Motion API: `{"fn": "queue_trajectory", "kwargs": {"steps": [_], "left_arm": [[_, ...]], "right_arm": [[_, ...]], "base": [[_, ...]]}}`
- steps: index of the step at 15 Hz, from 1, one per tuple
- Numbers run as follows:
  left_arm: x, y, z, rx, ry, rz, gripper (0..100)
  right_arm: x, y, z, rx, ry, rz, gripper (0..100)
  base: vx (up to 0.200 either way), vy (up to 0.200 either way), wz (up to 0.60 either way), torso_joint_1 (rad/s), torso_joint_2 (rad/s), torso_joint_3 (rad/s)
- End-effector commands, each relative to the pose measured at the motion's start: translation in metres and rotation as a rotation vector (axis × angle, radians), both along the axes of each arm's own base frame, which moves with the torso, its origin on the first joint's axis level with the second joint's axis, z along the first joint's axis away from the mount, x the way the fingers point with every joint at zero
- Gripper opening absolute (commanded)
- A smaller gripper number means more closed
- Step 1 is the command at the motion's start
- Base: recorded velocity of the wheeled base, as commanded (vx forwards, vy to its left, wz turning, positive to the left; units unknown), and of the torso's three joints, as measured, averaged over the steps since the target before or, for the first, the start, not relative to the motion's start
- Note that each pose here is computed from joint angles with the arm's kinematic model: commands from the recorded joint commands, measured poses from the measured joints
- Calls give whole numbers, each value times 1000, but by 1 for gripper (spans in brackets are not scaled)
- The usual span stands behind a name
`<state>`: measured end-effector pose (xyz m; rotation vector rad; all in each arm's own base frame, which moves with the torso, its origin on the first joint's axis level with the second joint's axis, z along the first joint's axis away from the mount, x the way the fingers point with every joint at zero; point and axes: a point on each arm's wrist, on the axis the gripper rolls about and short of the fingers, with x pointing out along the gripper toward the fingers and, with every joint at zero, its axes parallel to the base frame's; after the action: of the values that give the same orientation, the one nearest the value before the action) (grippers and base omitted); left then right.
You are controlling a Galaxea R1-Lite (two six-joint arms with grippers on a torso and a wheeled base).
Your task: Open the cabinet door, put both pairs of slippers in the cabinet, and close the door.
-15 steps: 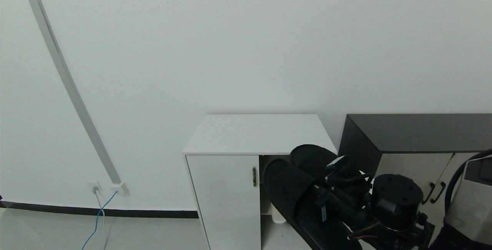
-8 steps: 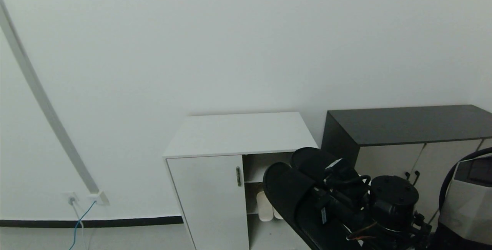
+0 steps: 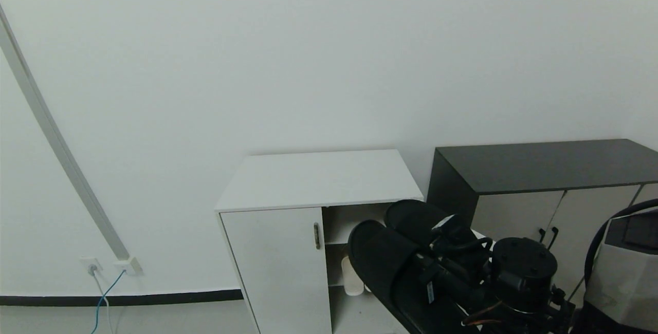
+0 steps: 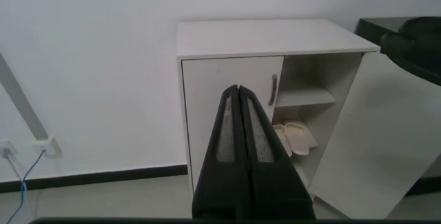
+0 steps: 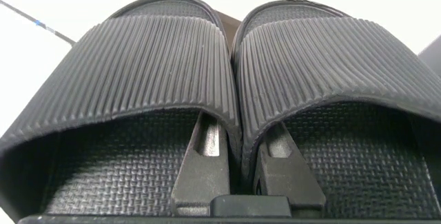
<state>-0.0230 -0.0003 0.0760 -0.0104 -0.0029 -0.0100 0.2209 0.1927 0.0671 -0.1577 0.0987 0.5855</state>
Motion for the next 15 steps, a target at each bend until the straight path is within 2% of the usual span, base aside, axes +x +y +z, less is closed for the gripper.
{"fn": "queue_trajectory", "kwargs": {"steps": [1,7,15], "left_arm": [[0,0,0,0,1,1,0],[0,0,0,0,0,1,0],[0,0,0,0,0,1,0]], "right_arm": [[0,1,-1,-2,1,3,0],[-2,0,-1,-6,6,4,0],[-4,0,-3,-10,12,9,0]], "base": [[0,0,0,0,0,0],[0,0,0,0,0,0],[0,0,0,-143,314,175]]}}
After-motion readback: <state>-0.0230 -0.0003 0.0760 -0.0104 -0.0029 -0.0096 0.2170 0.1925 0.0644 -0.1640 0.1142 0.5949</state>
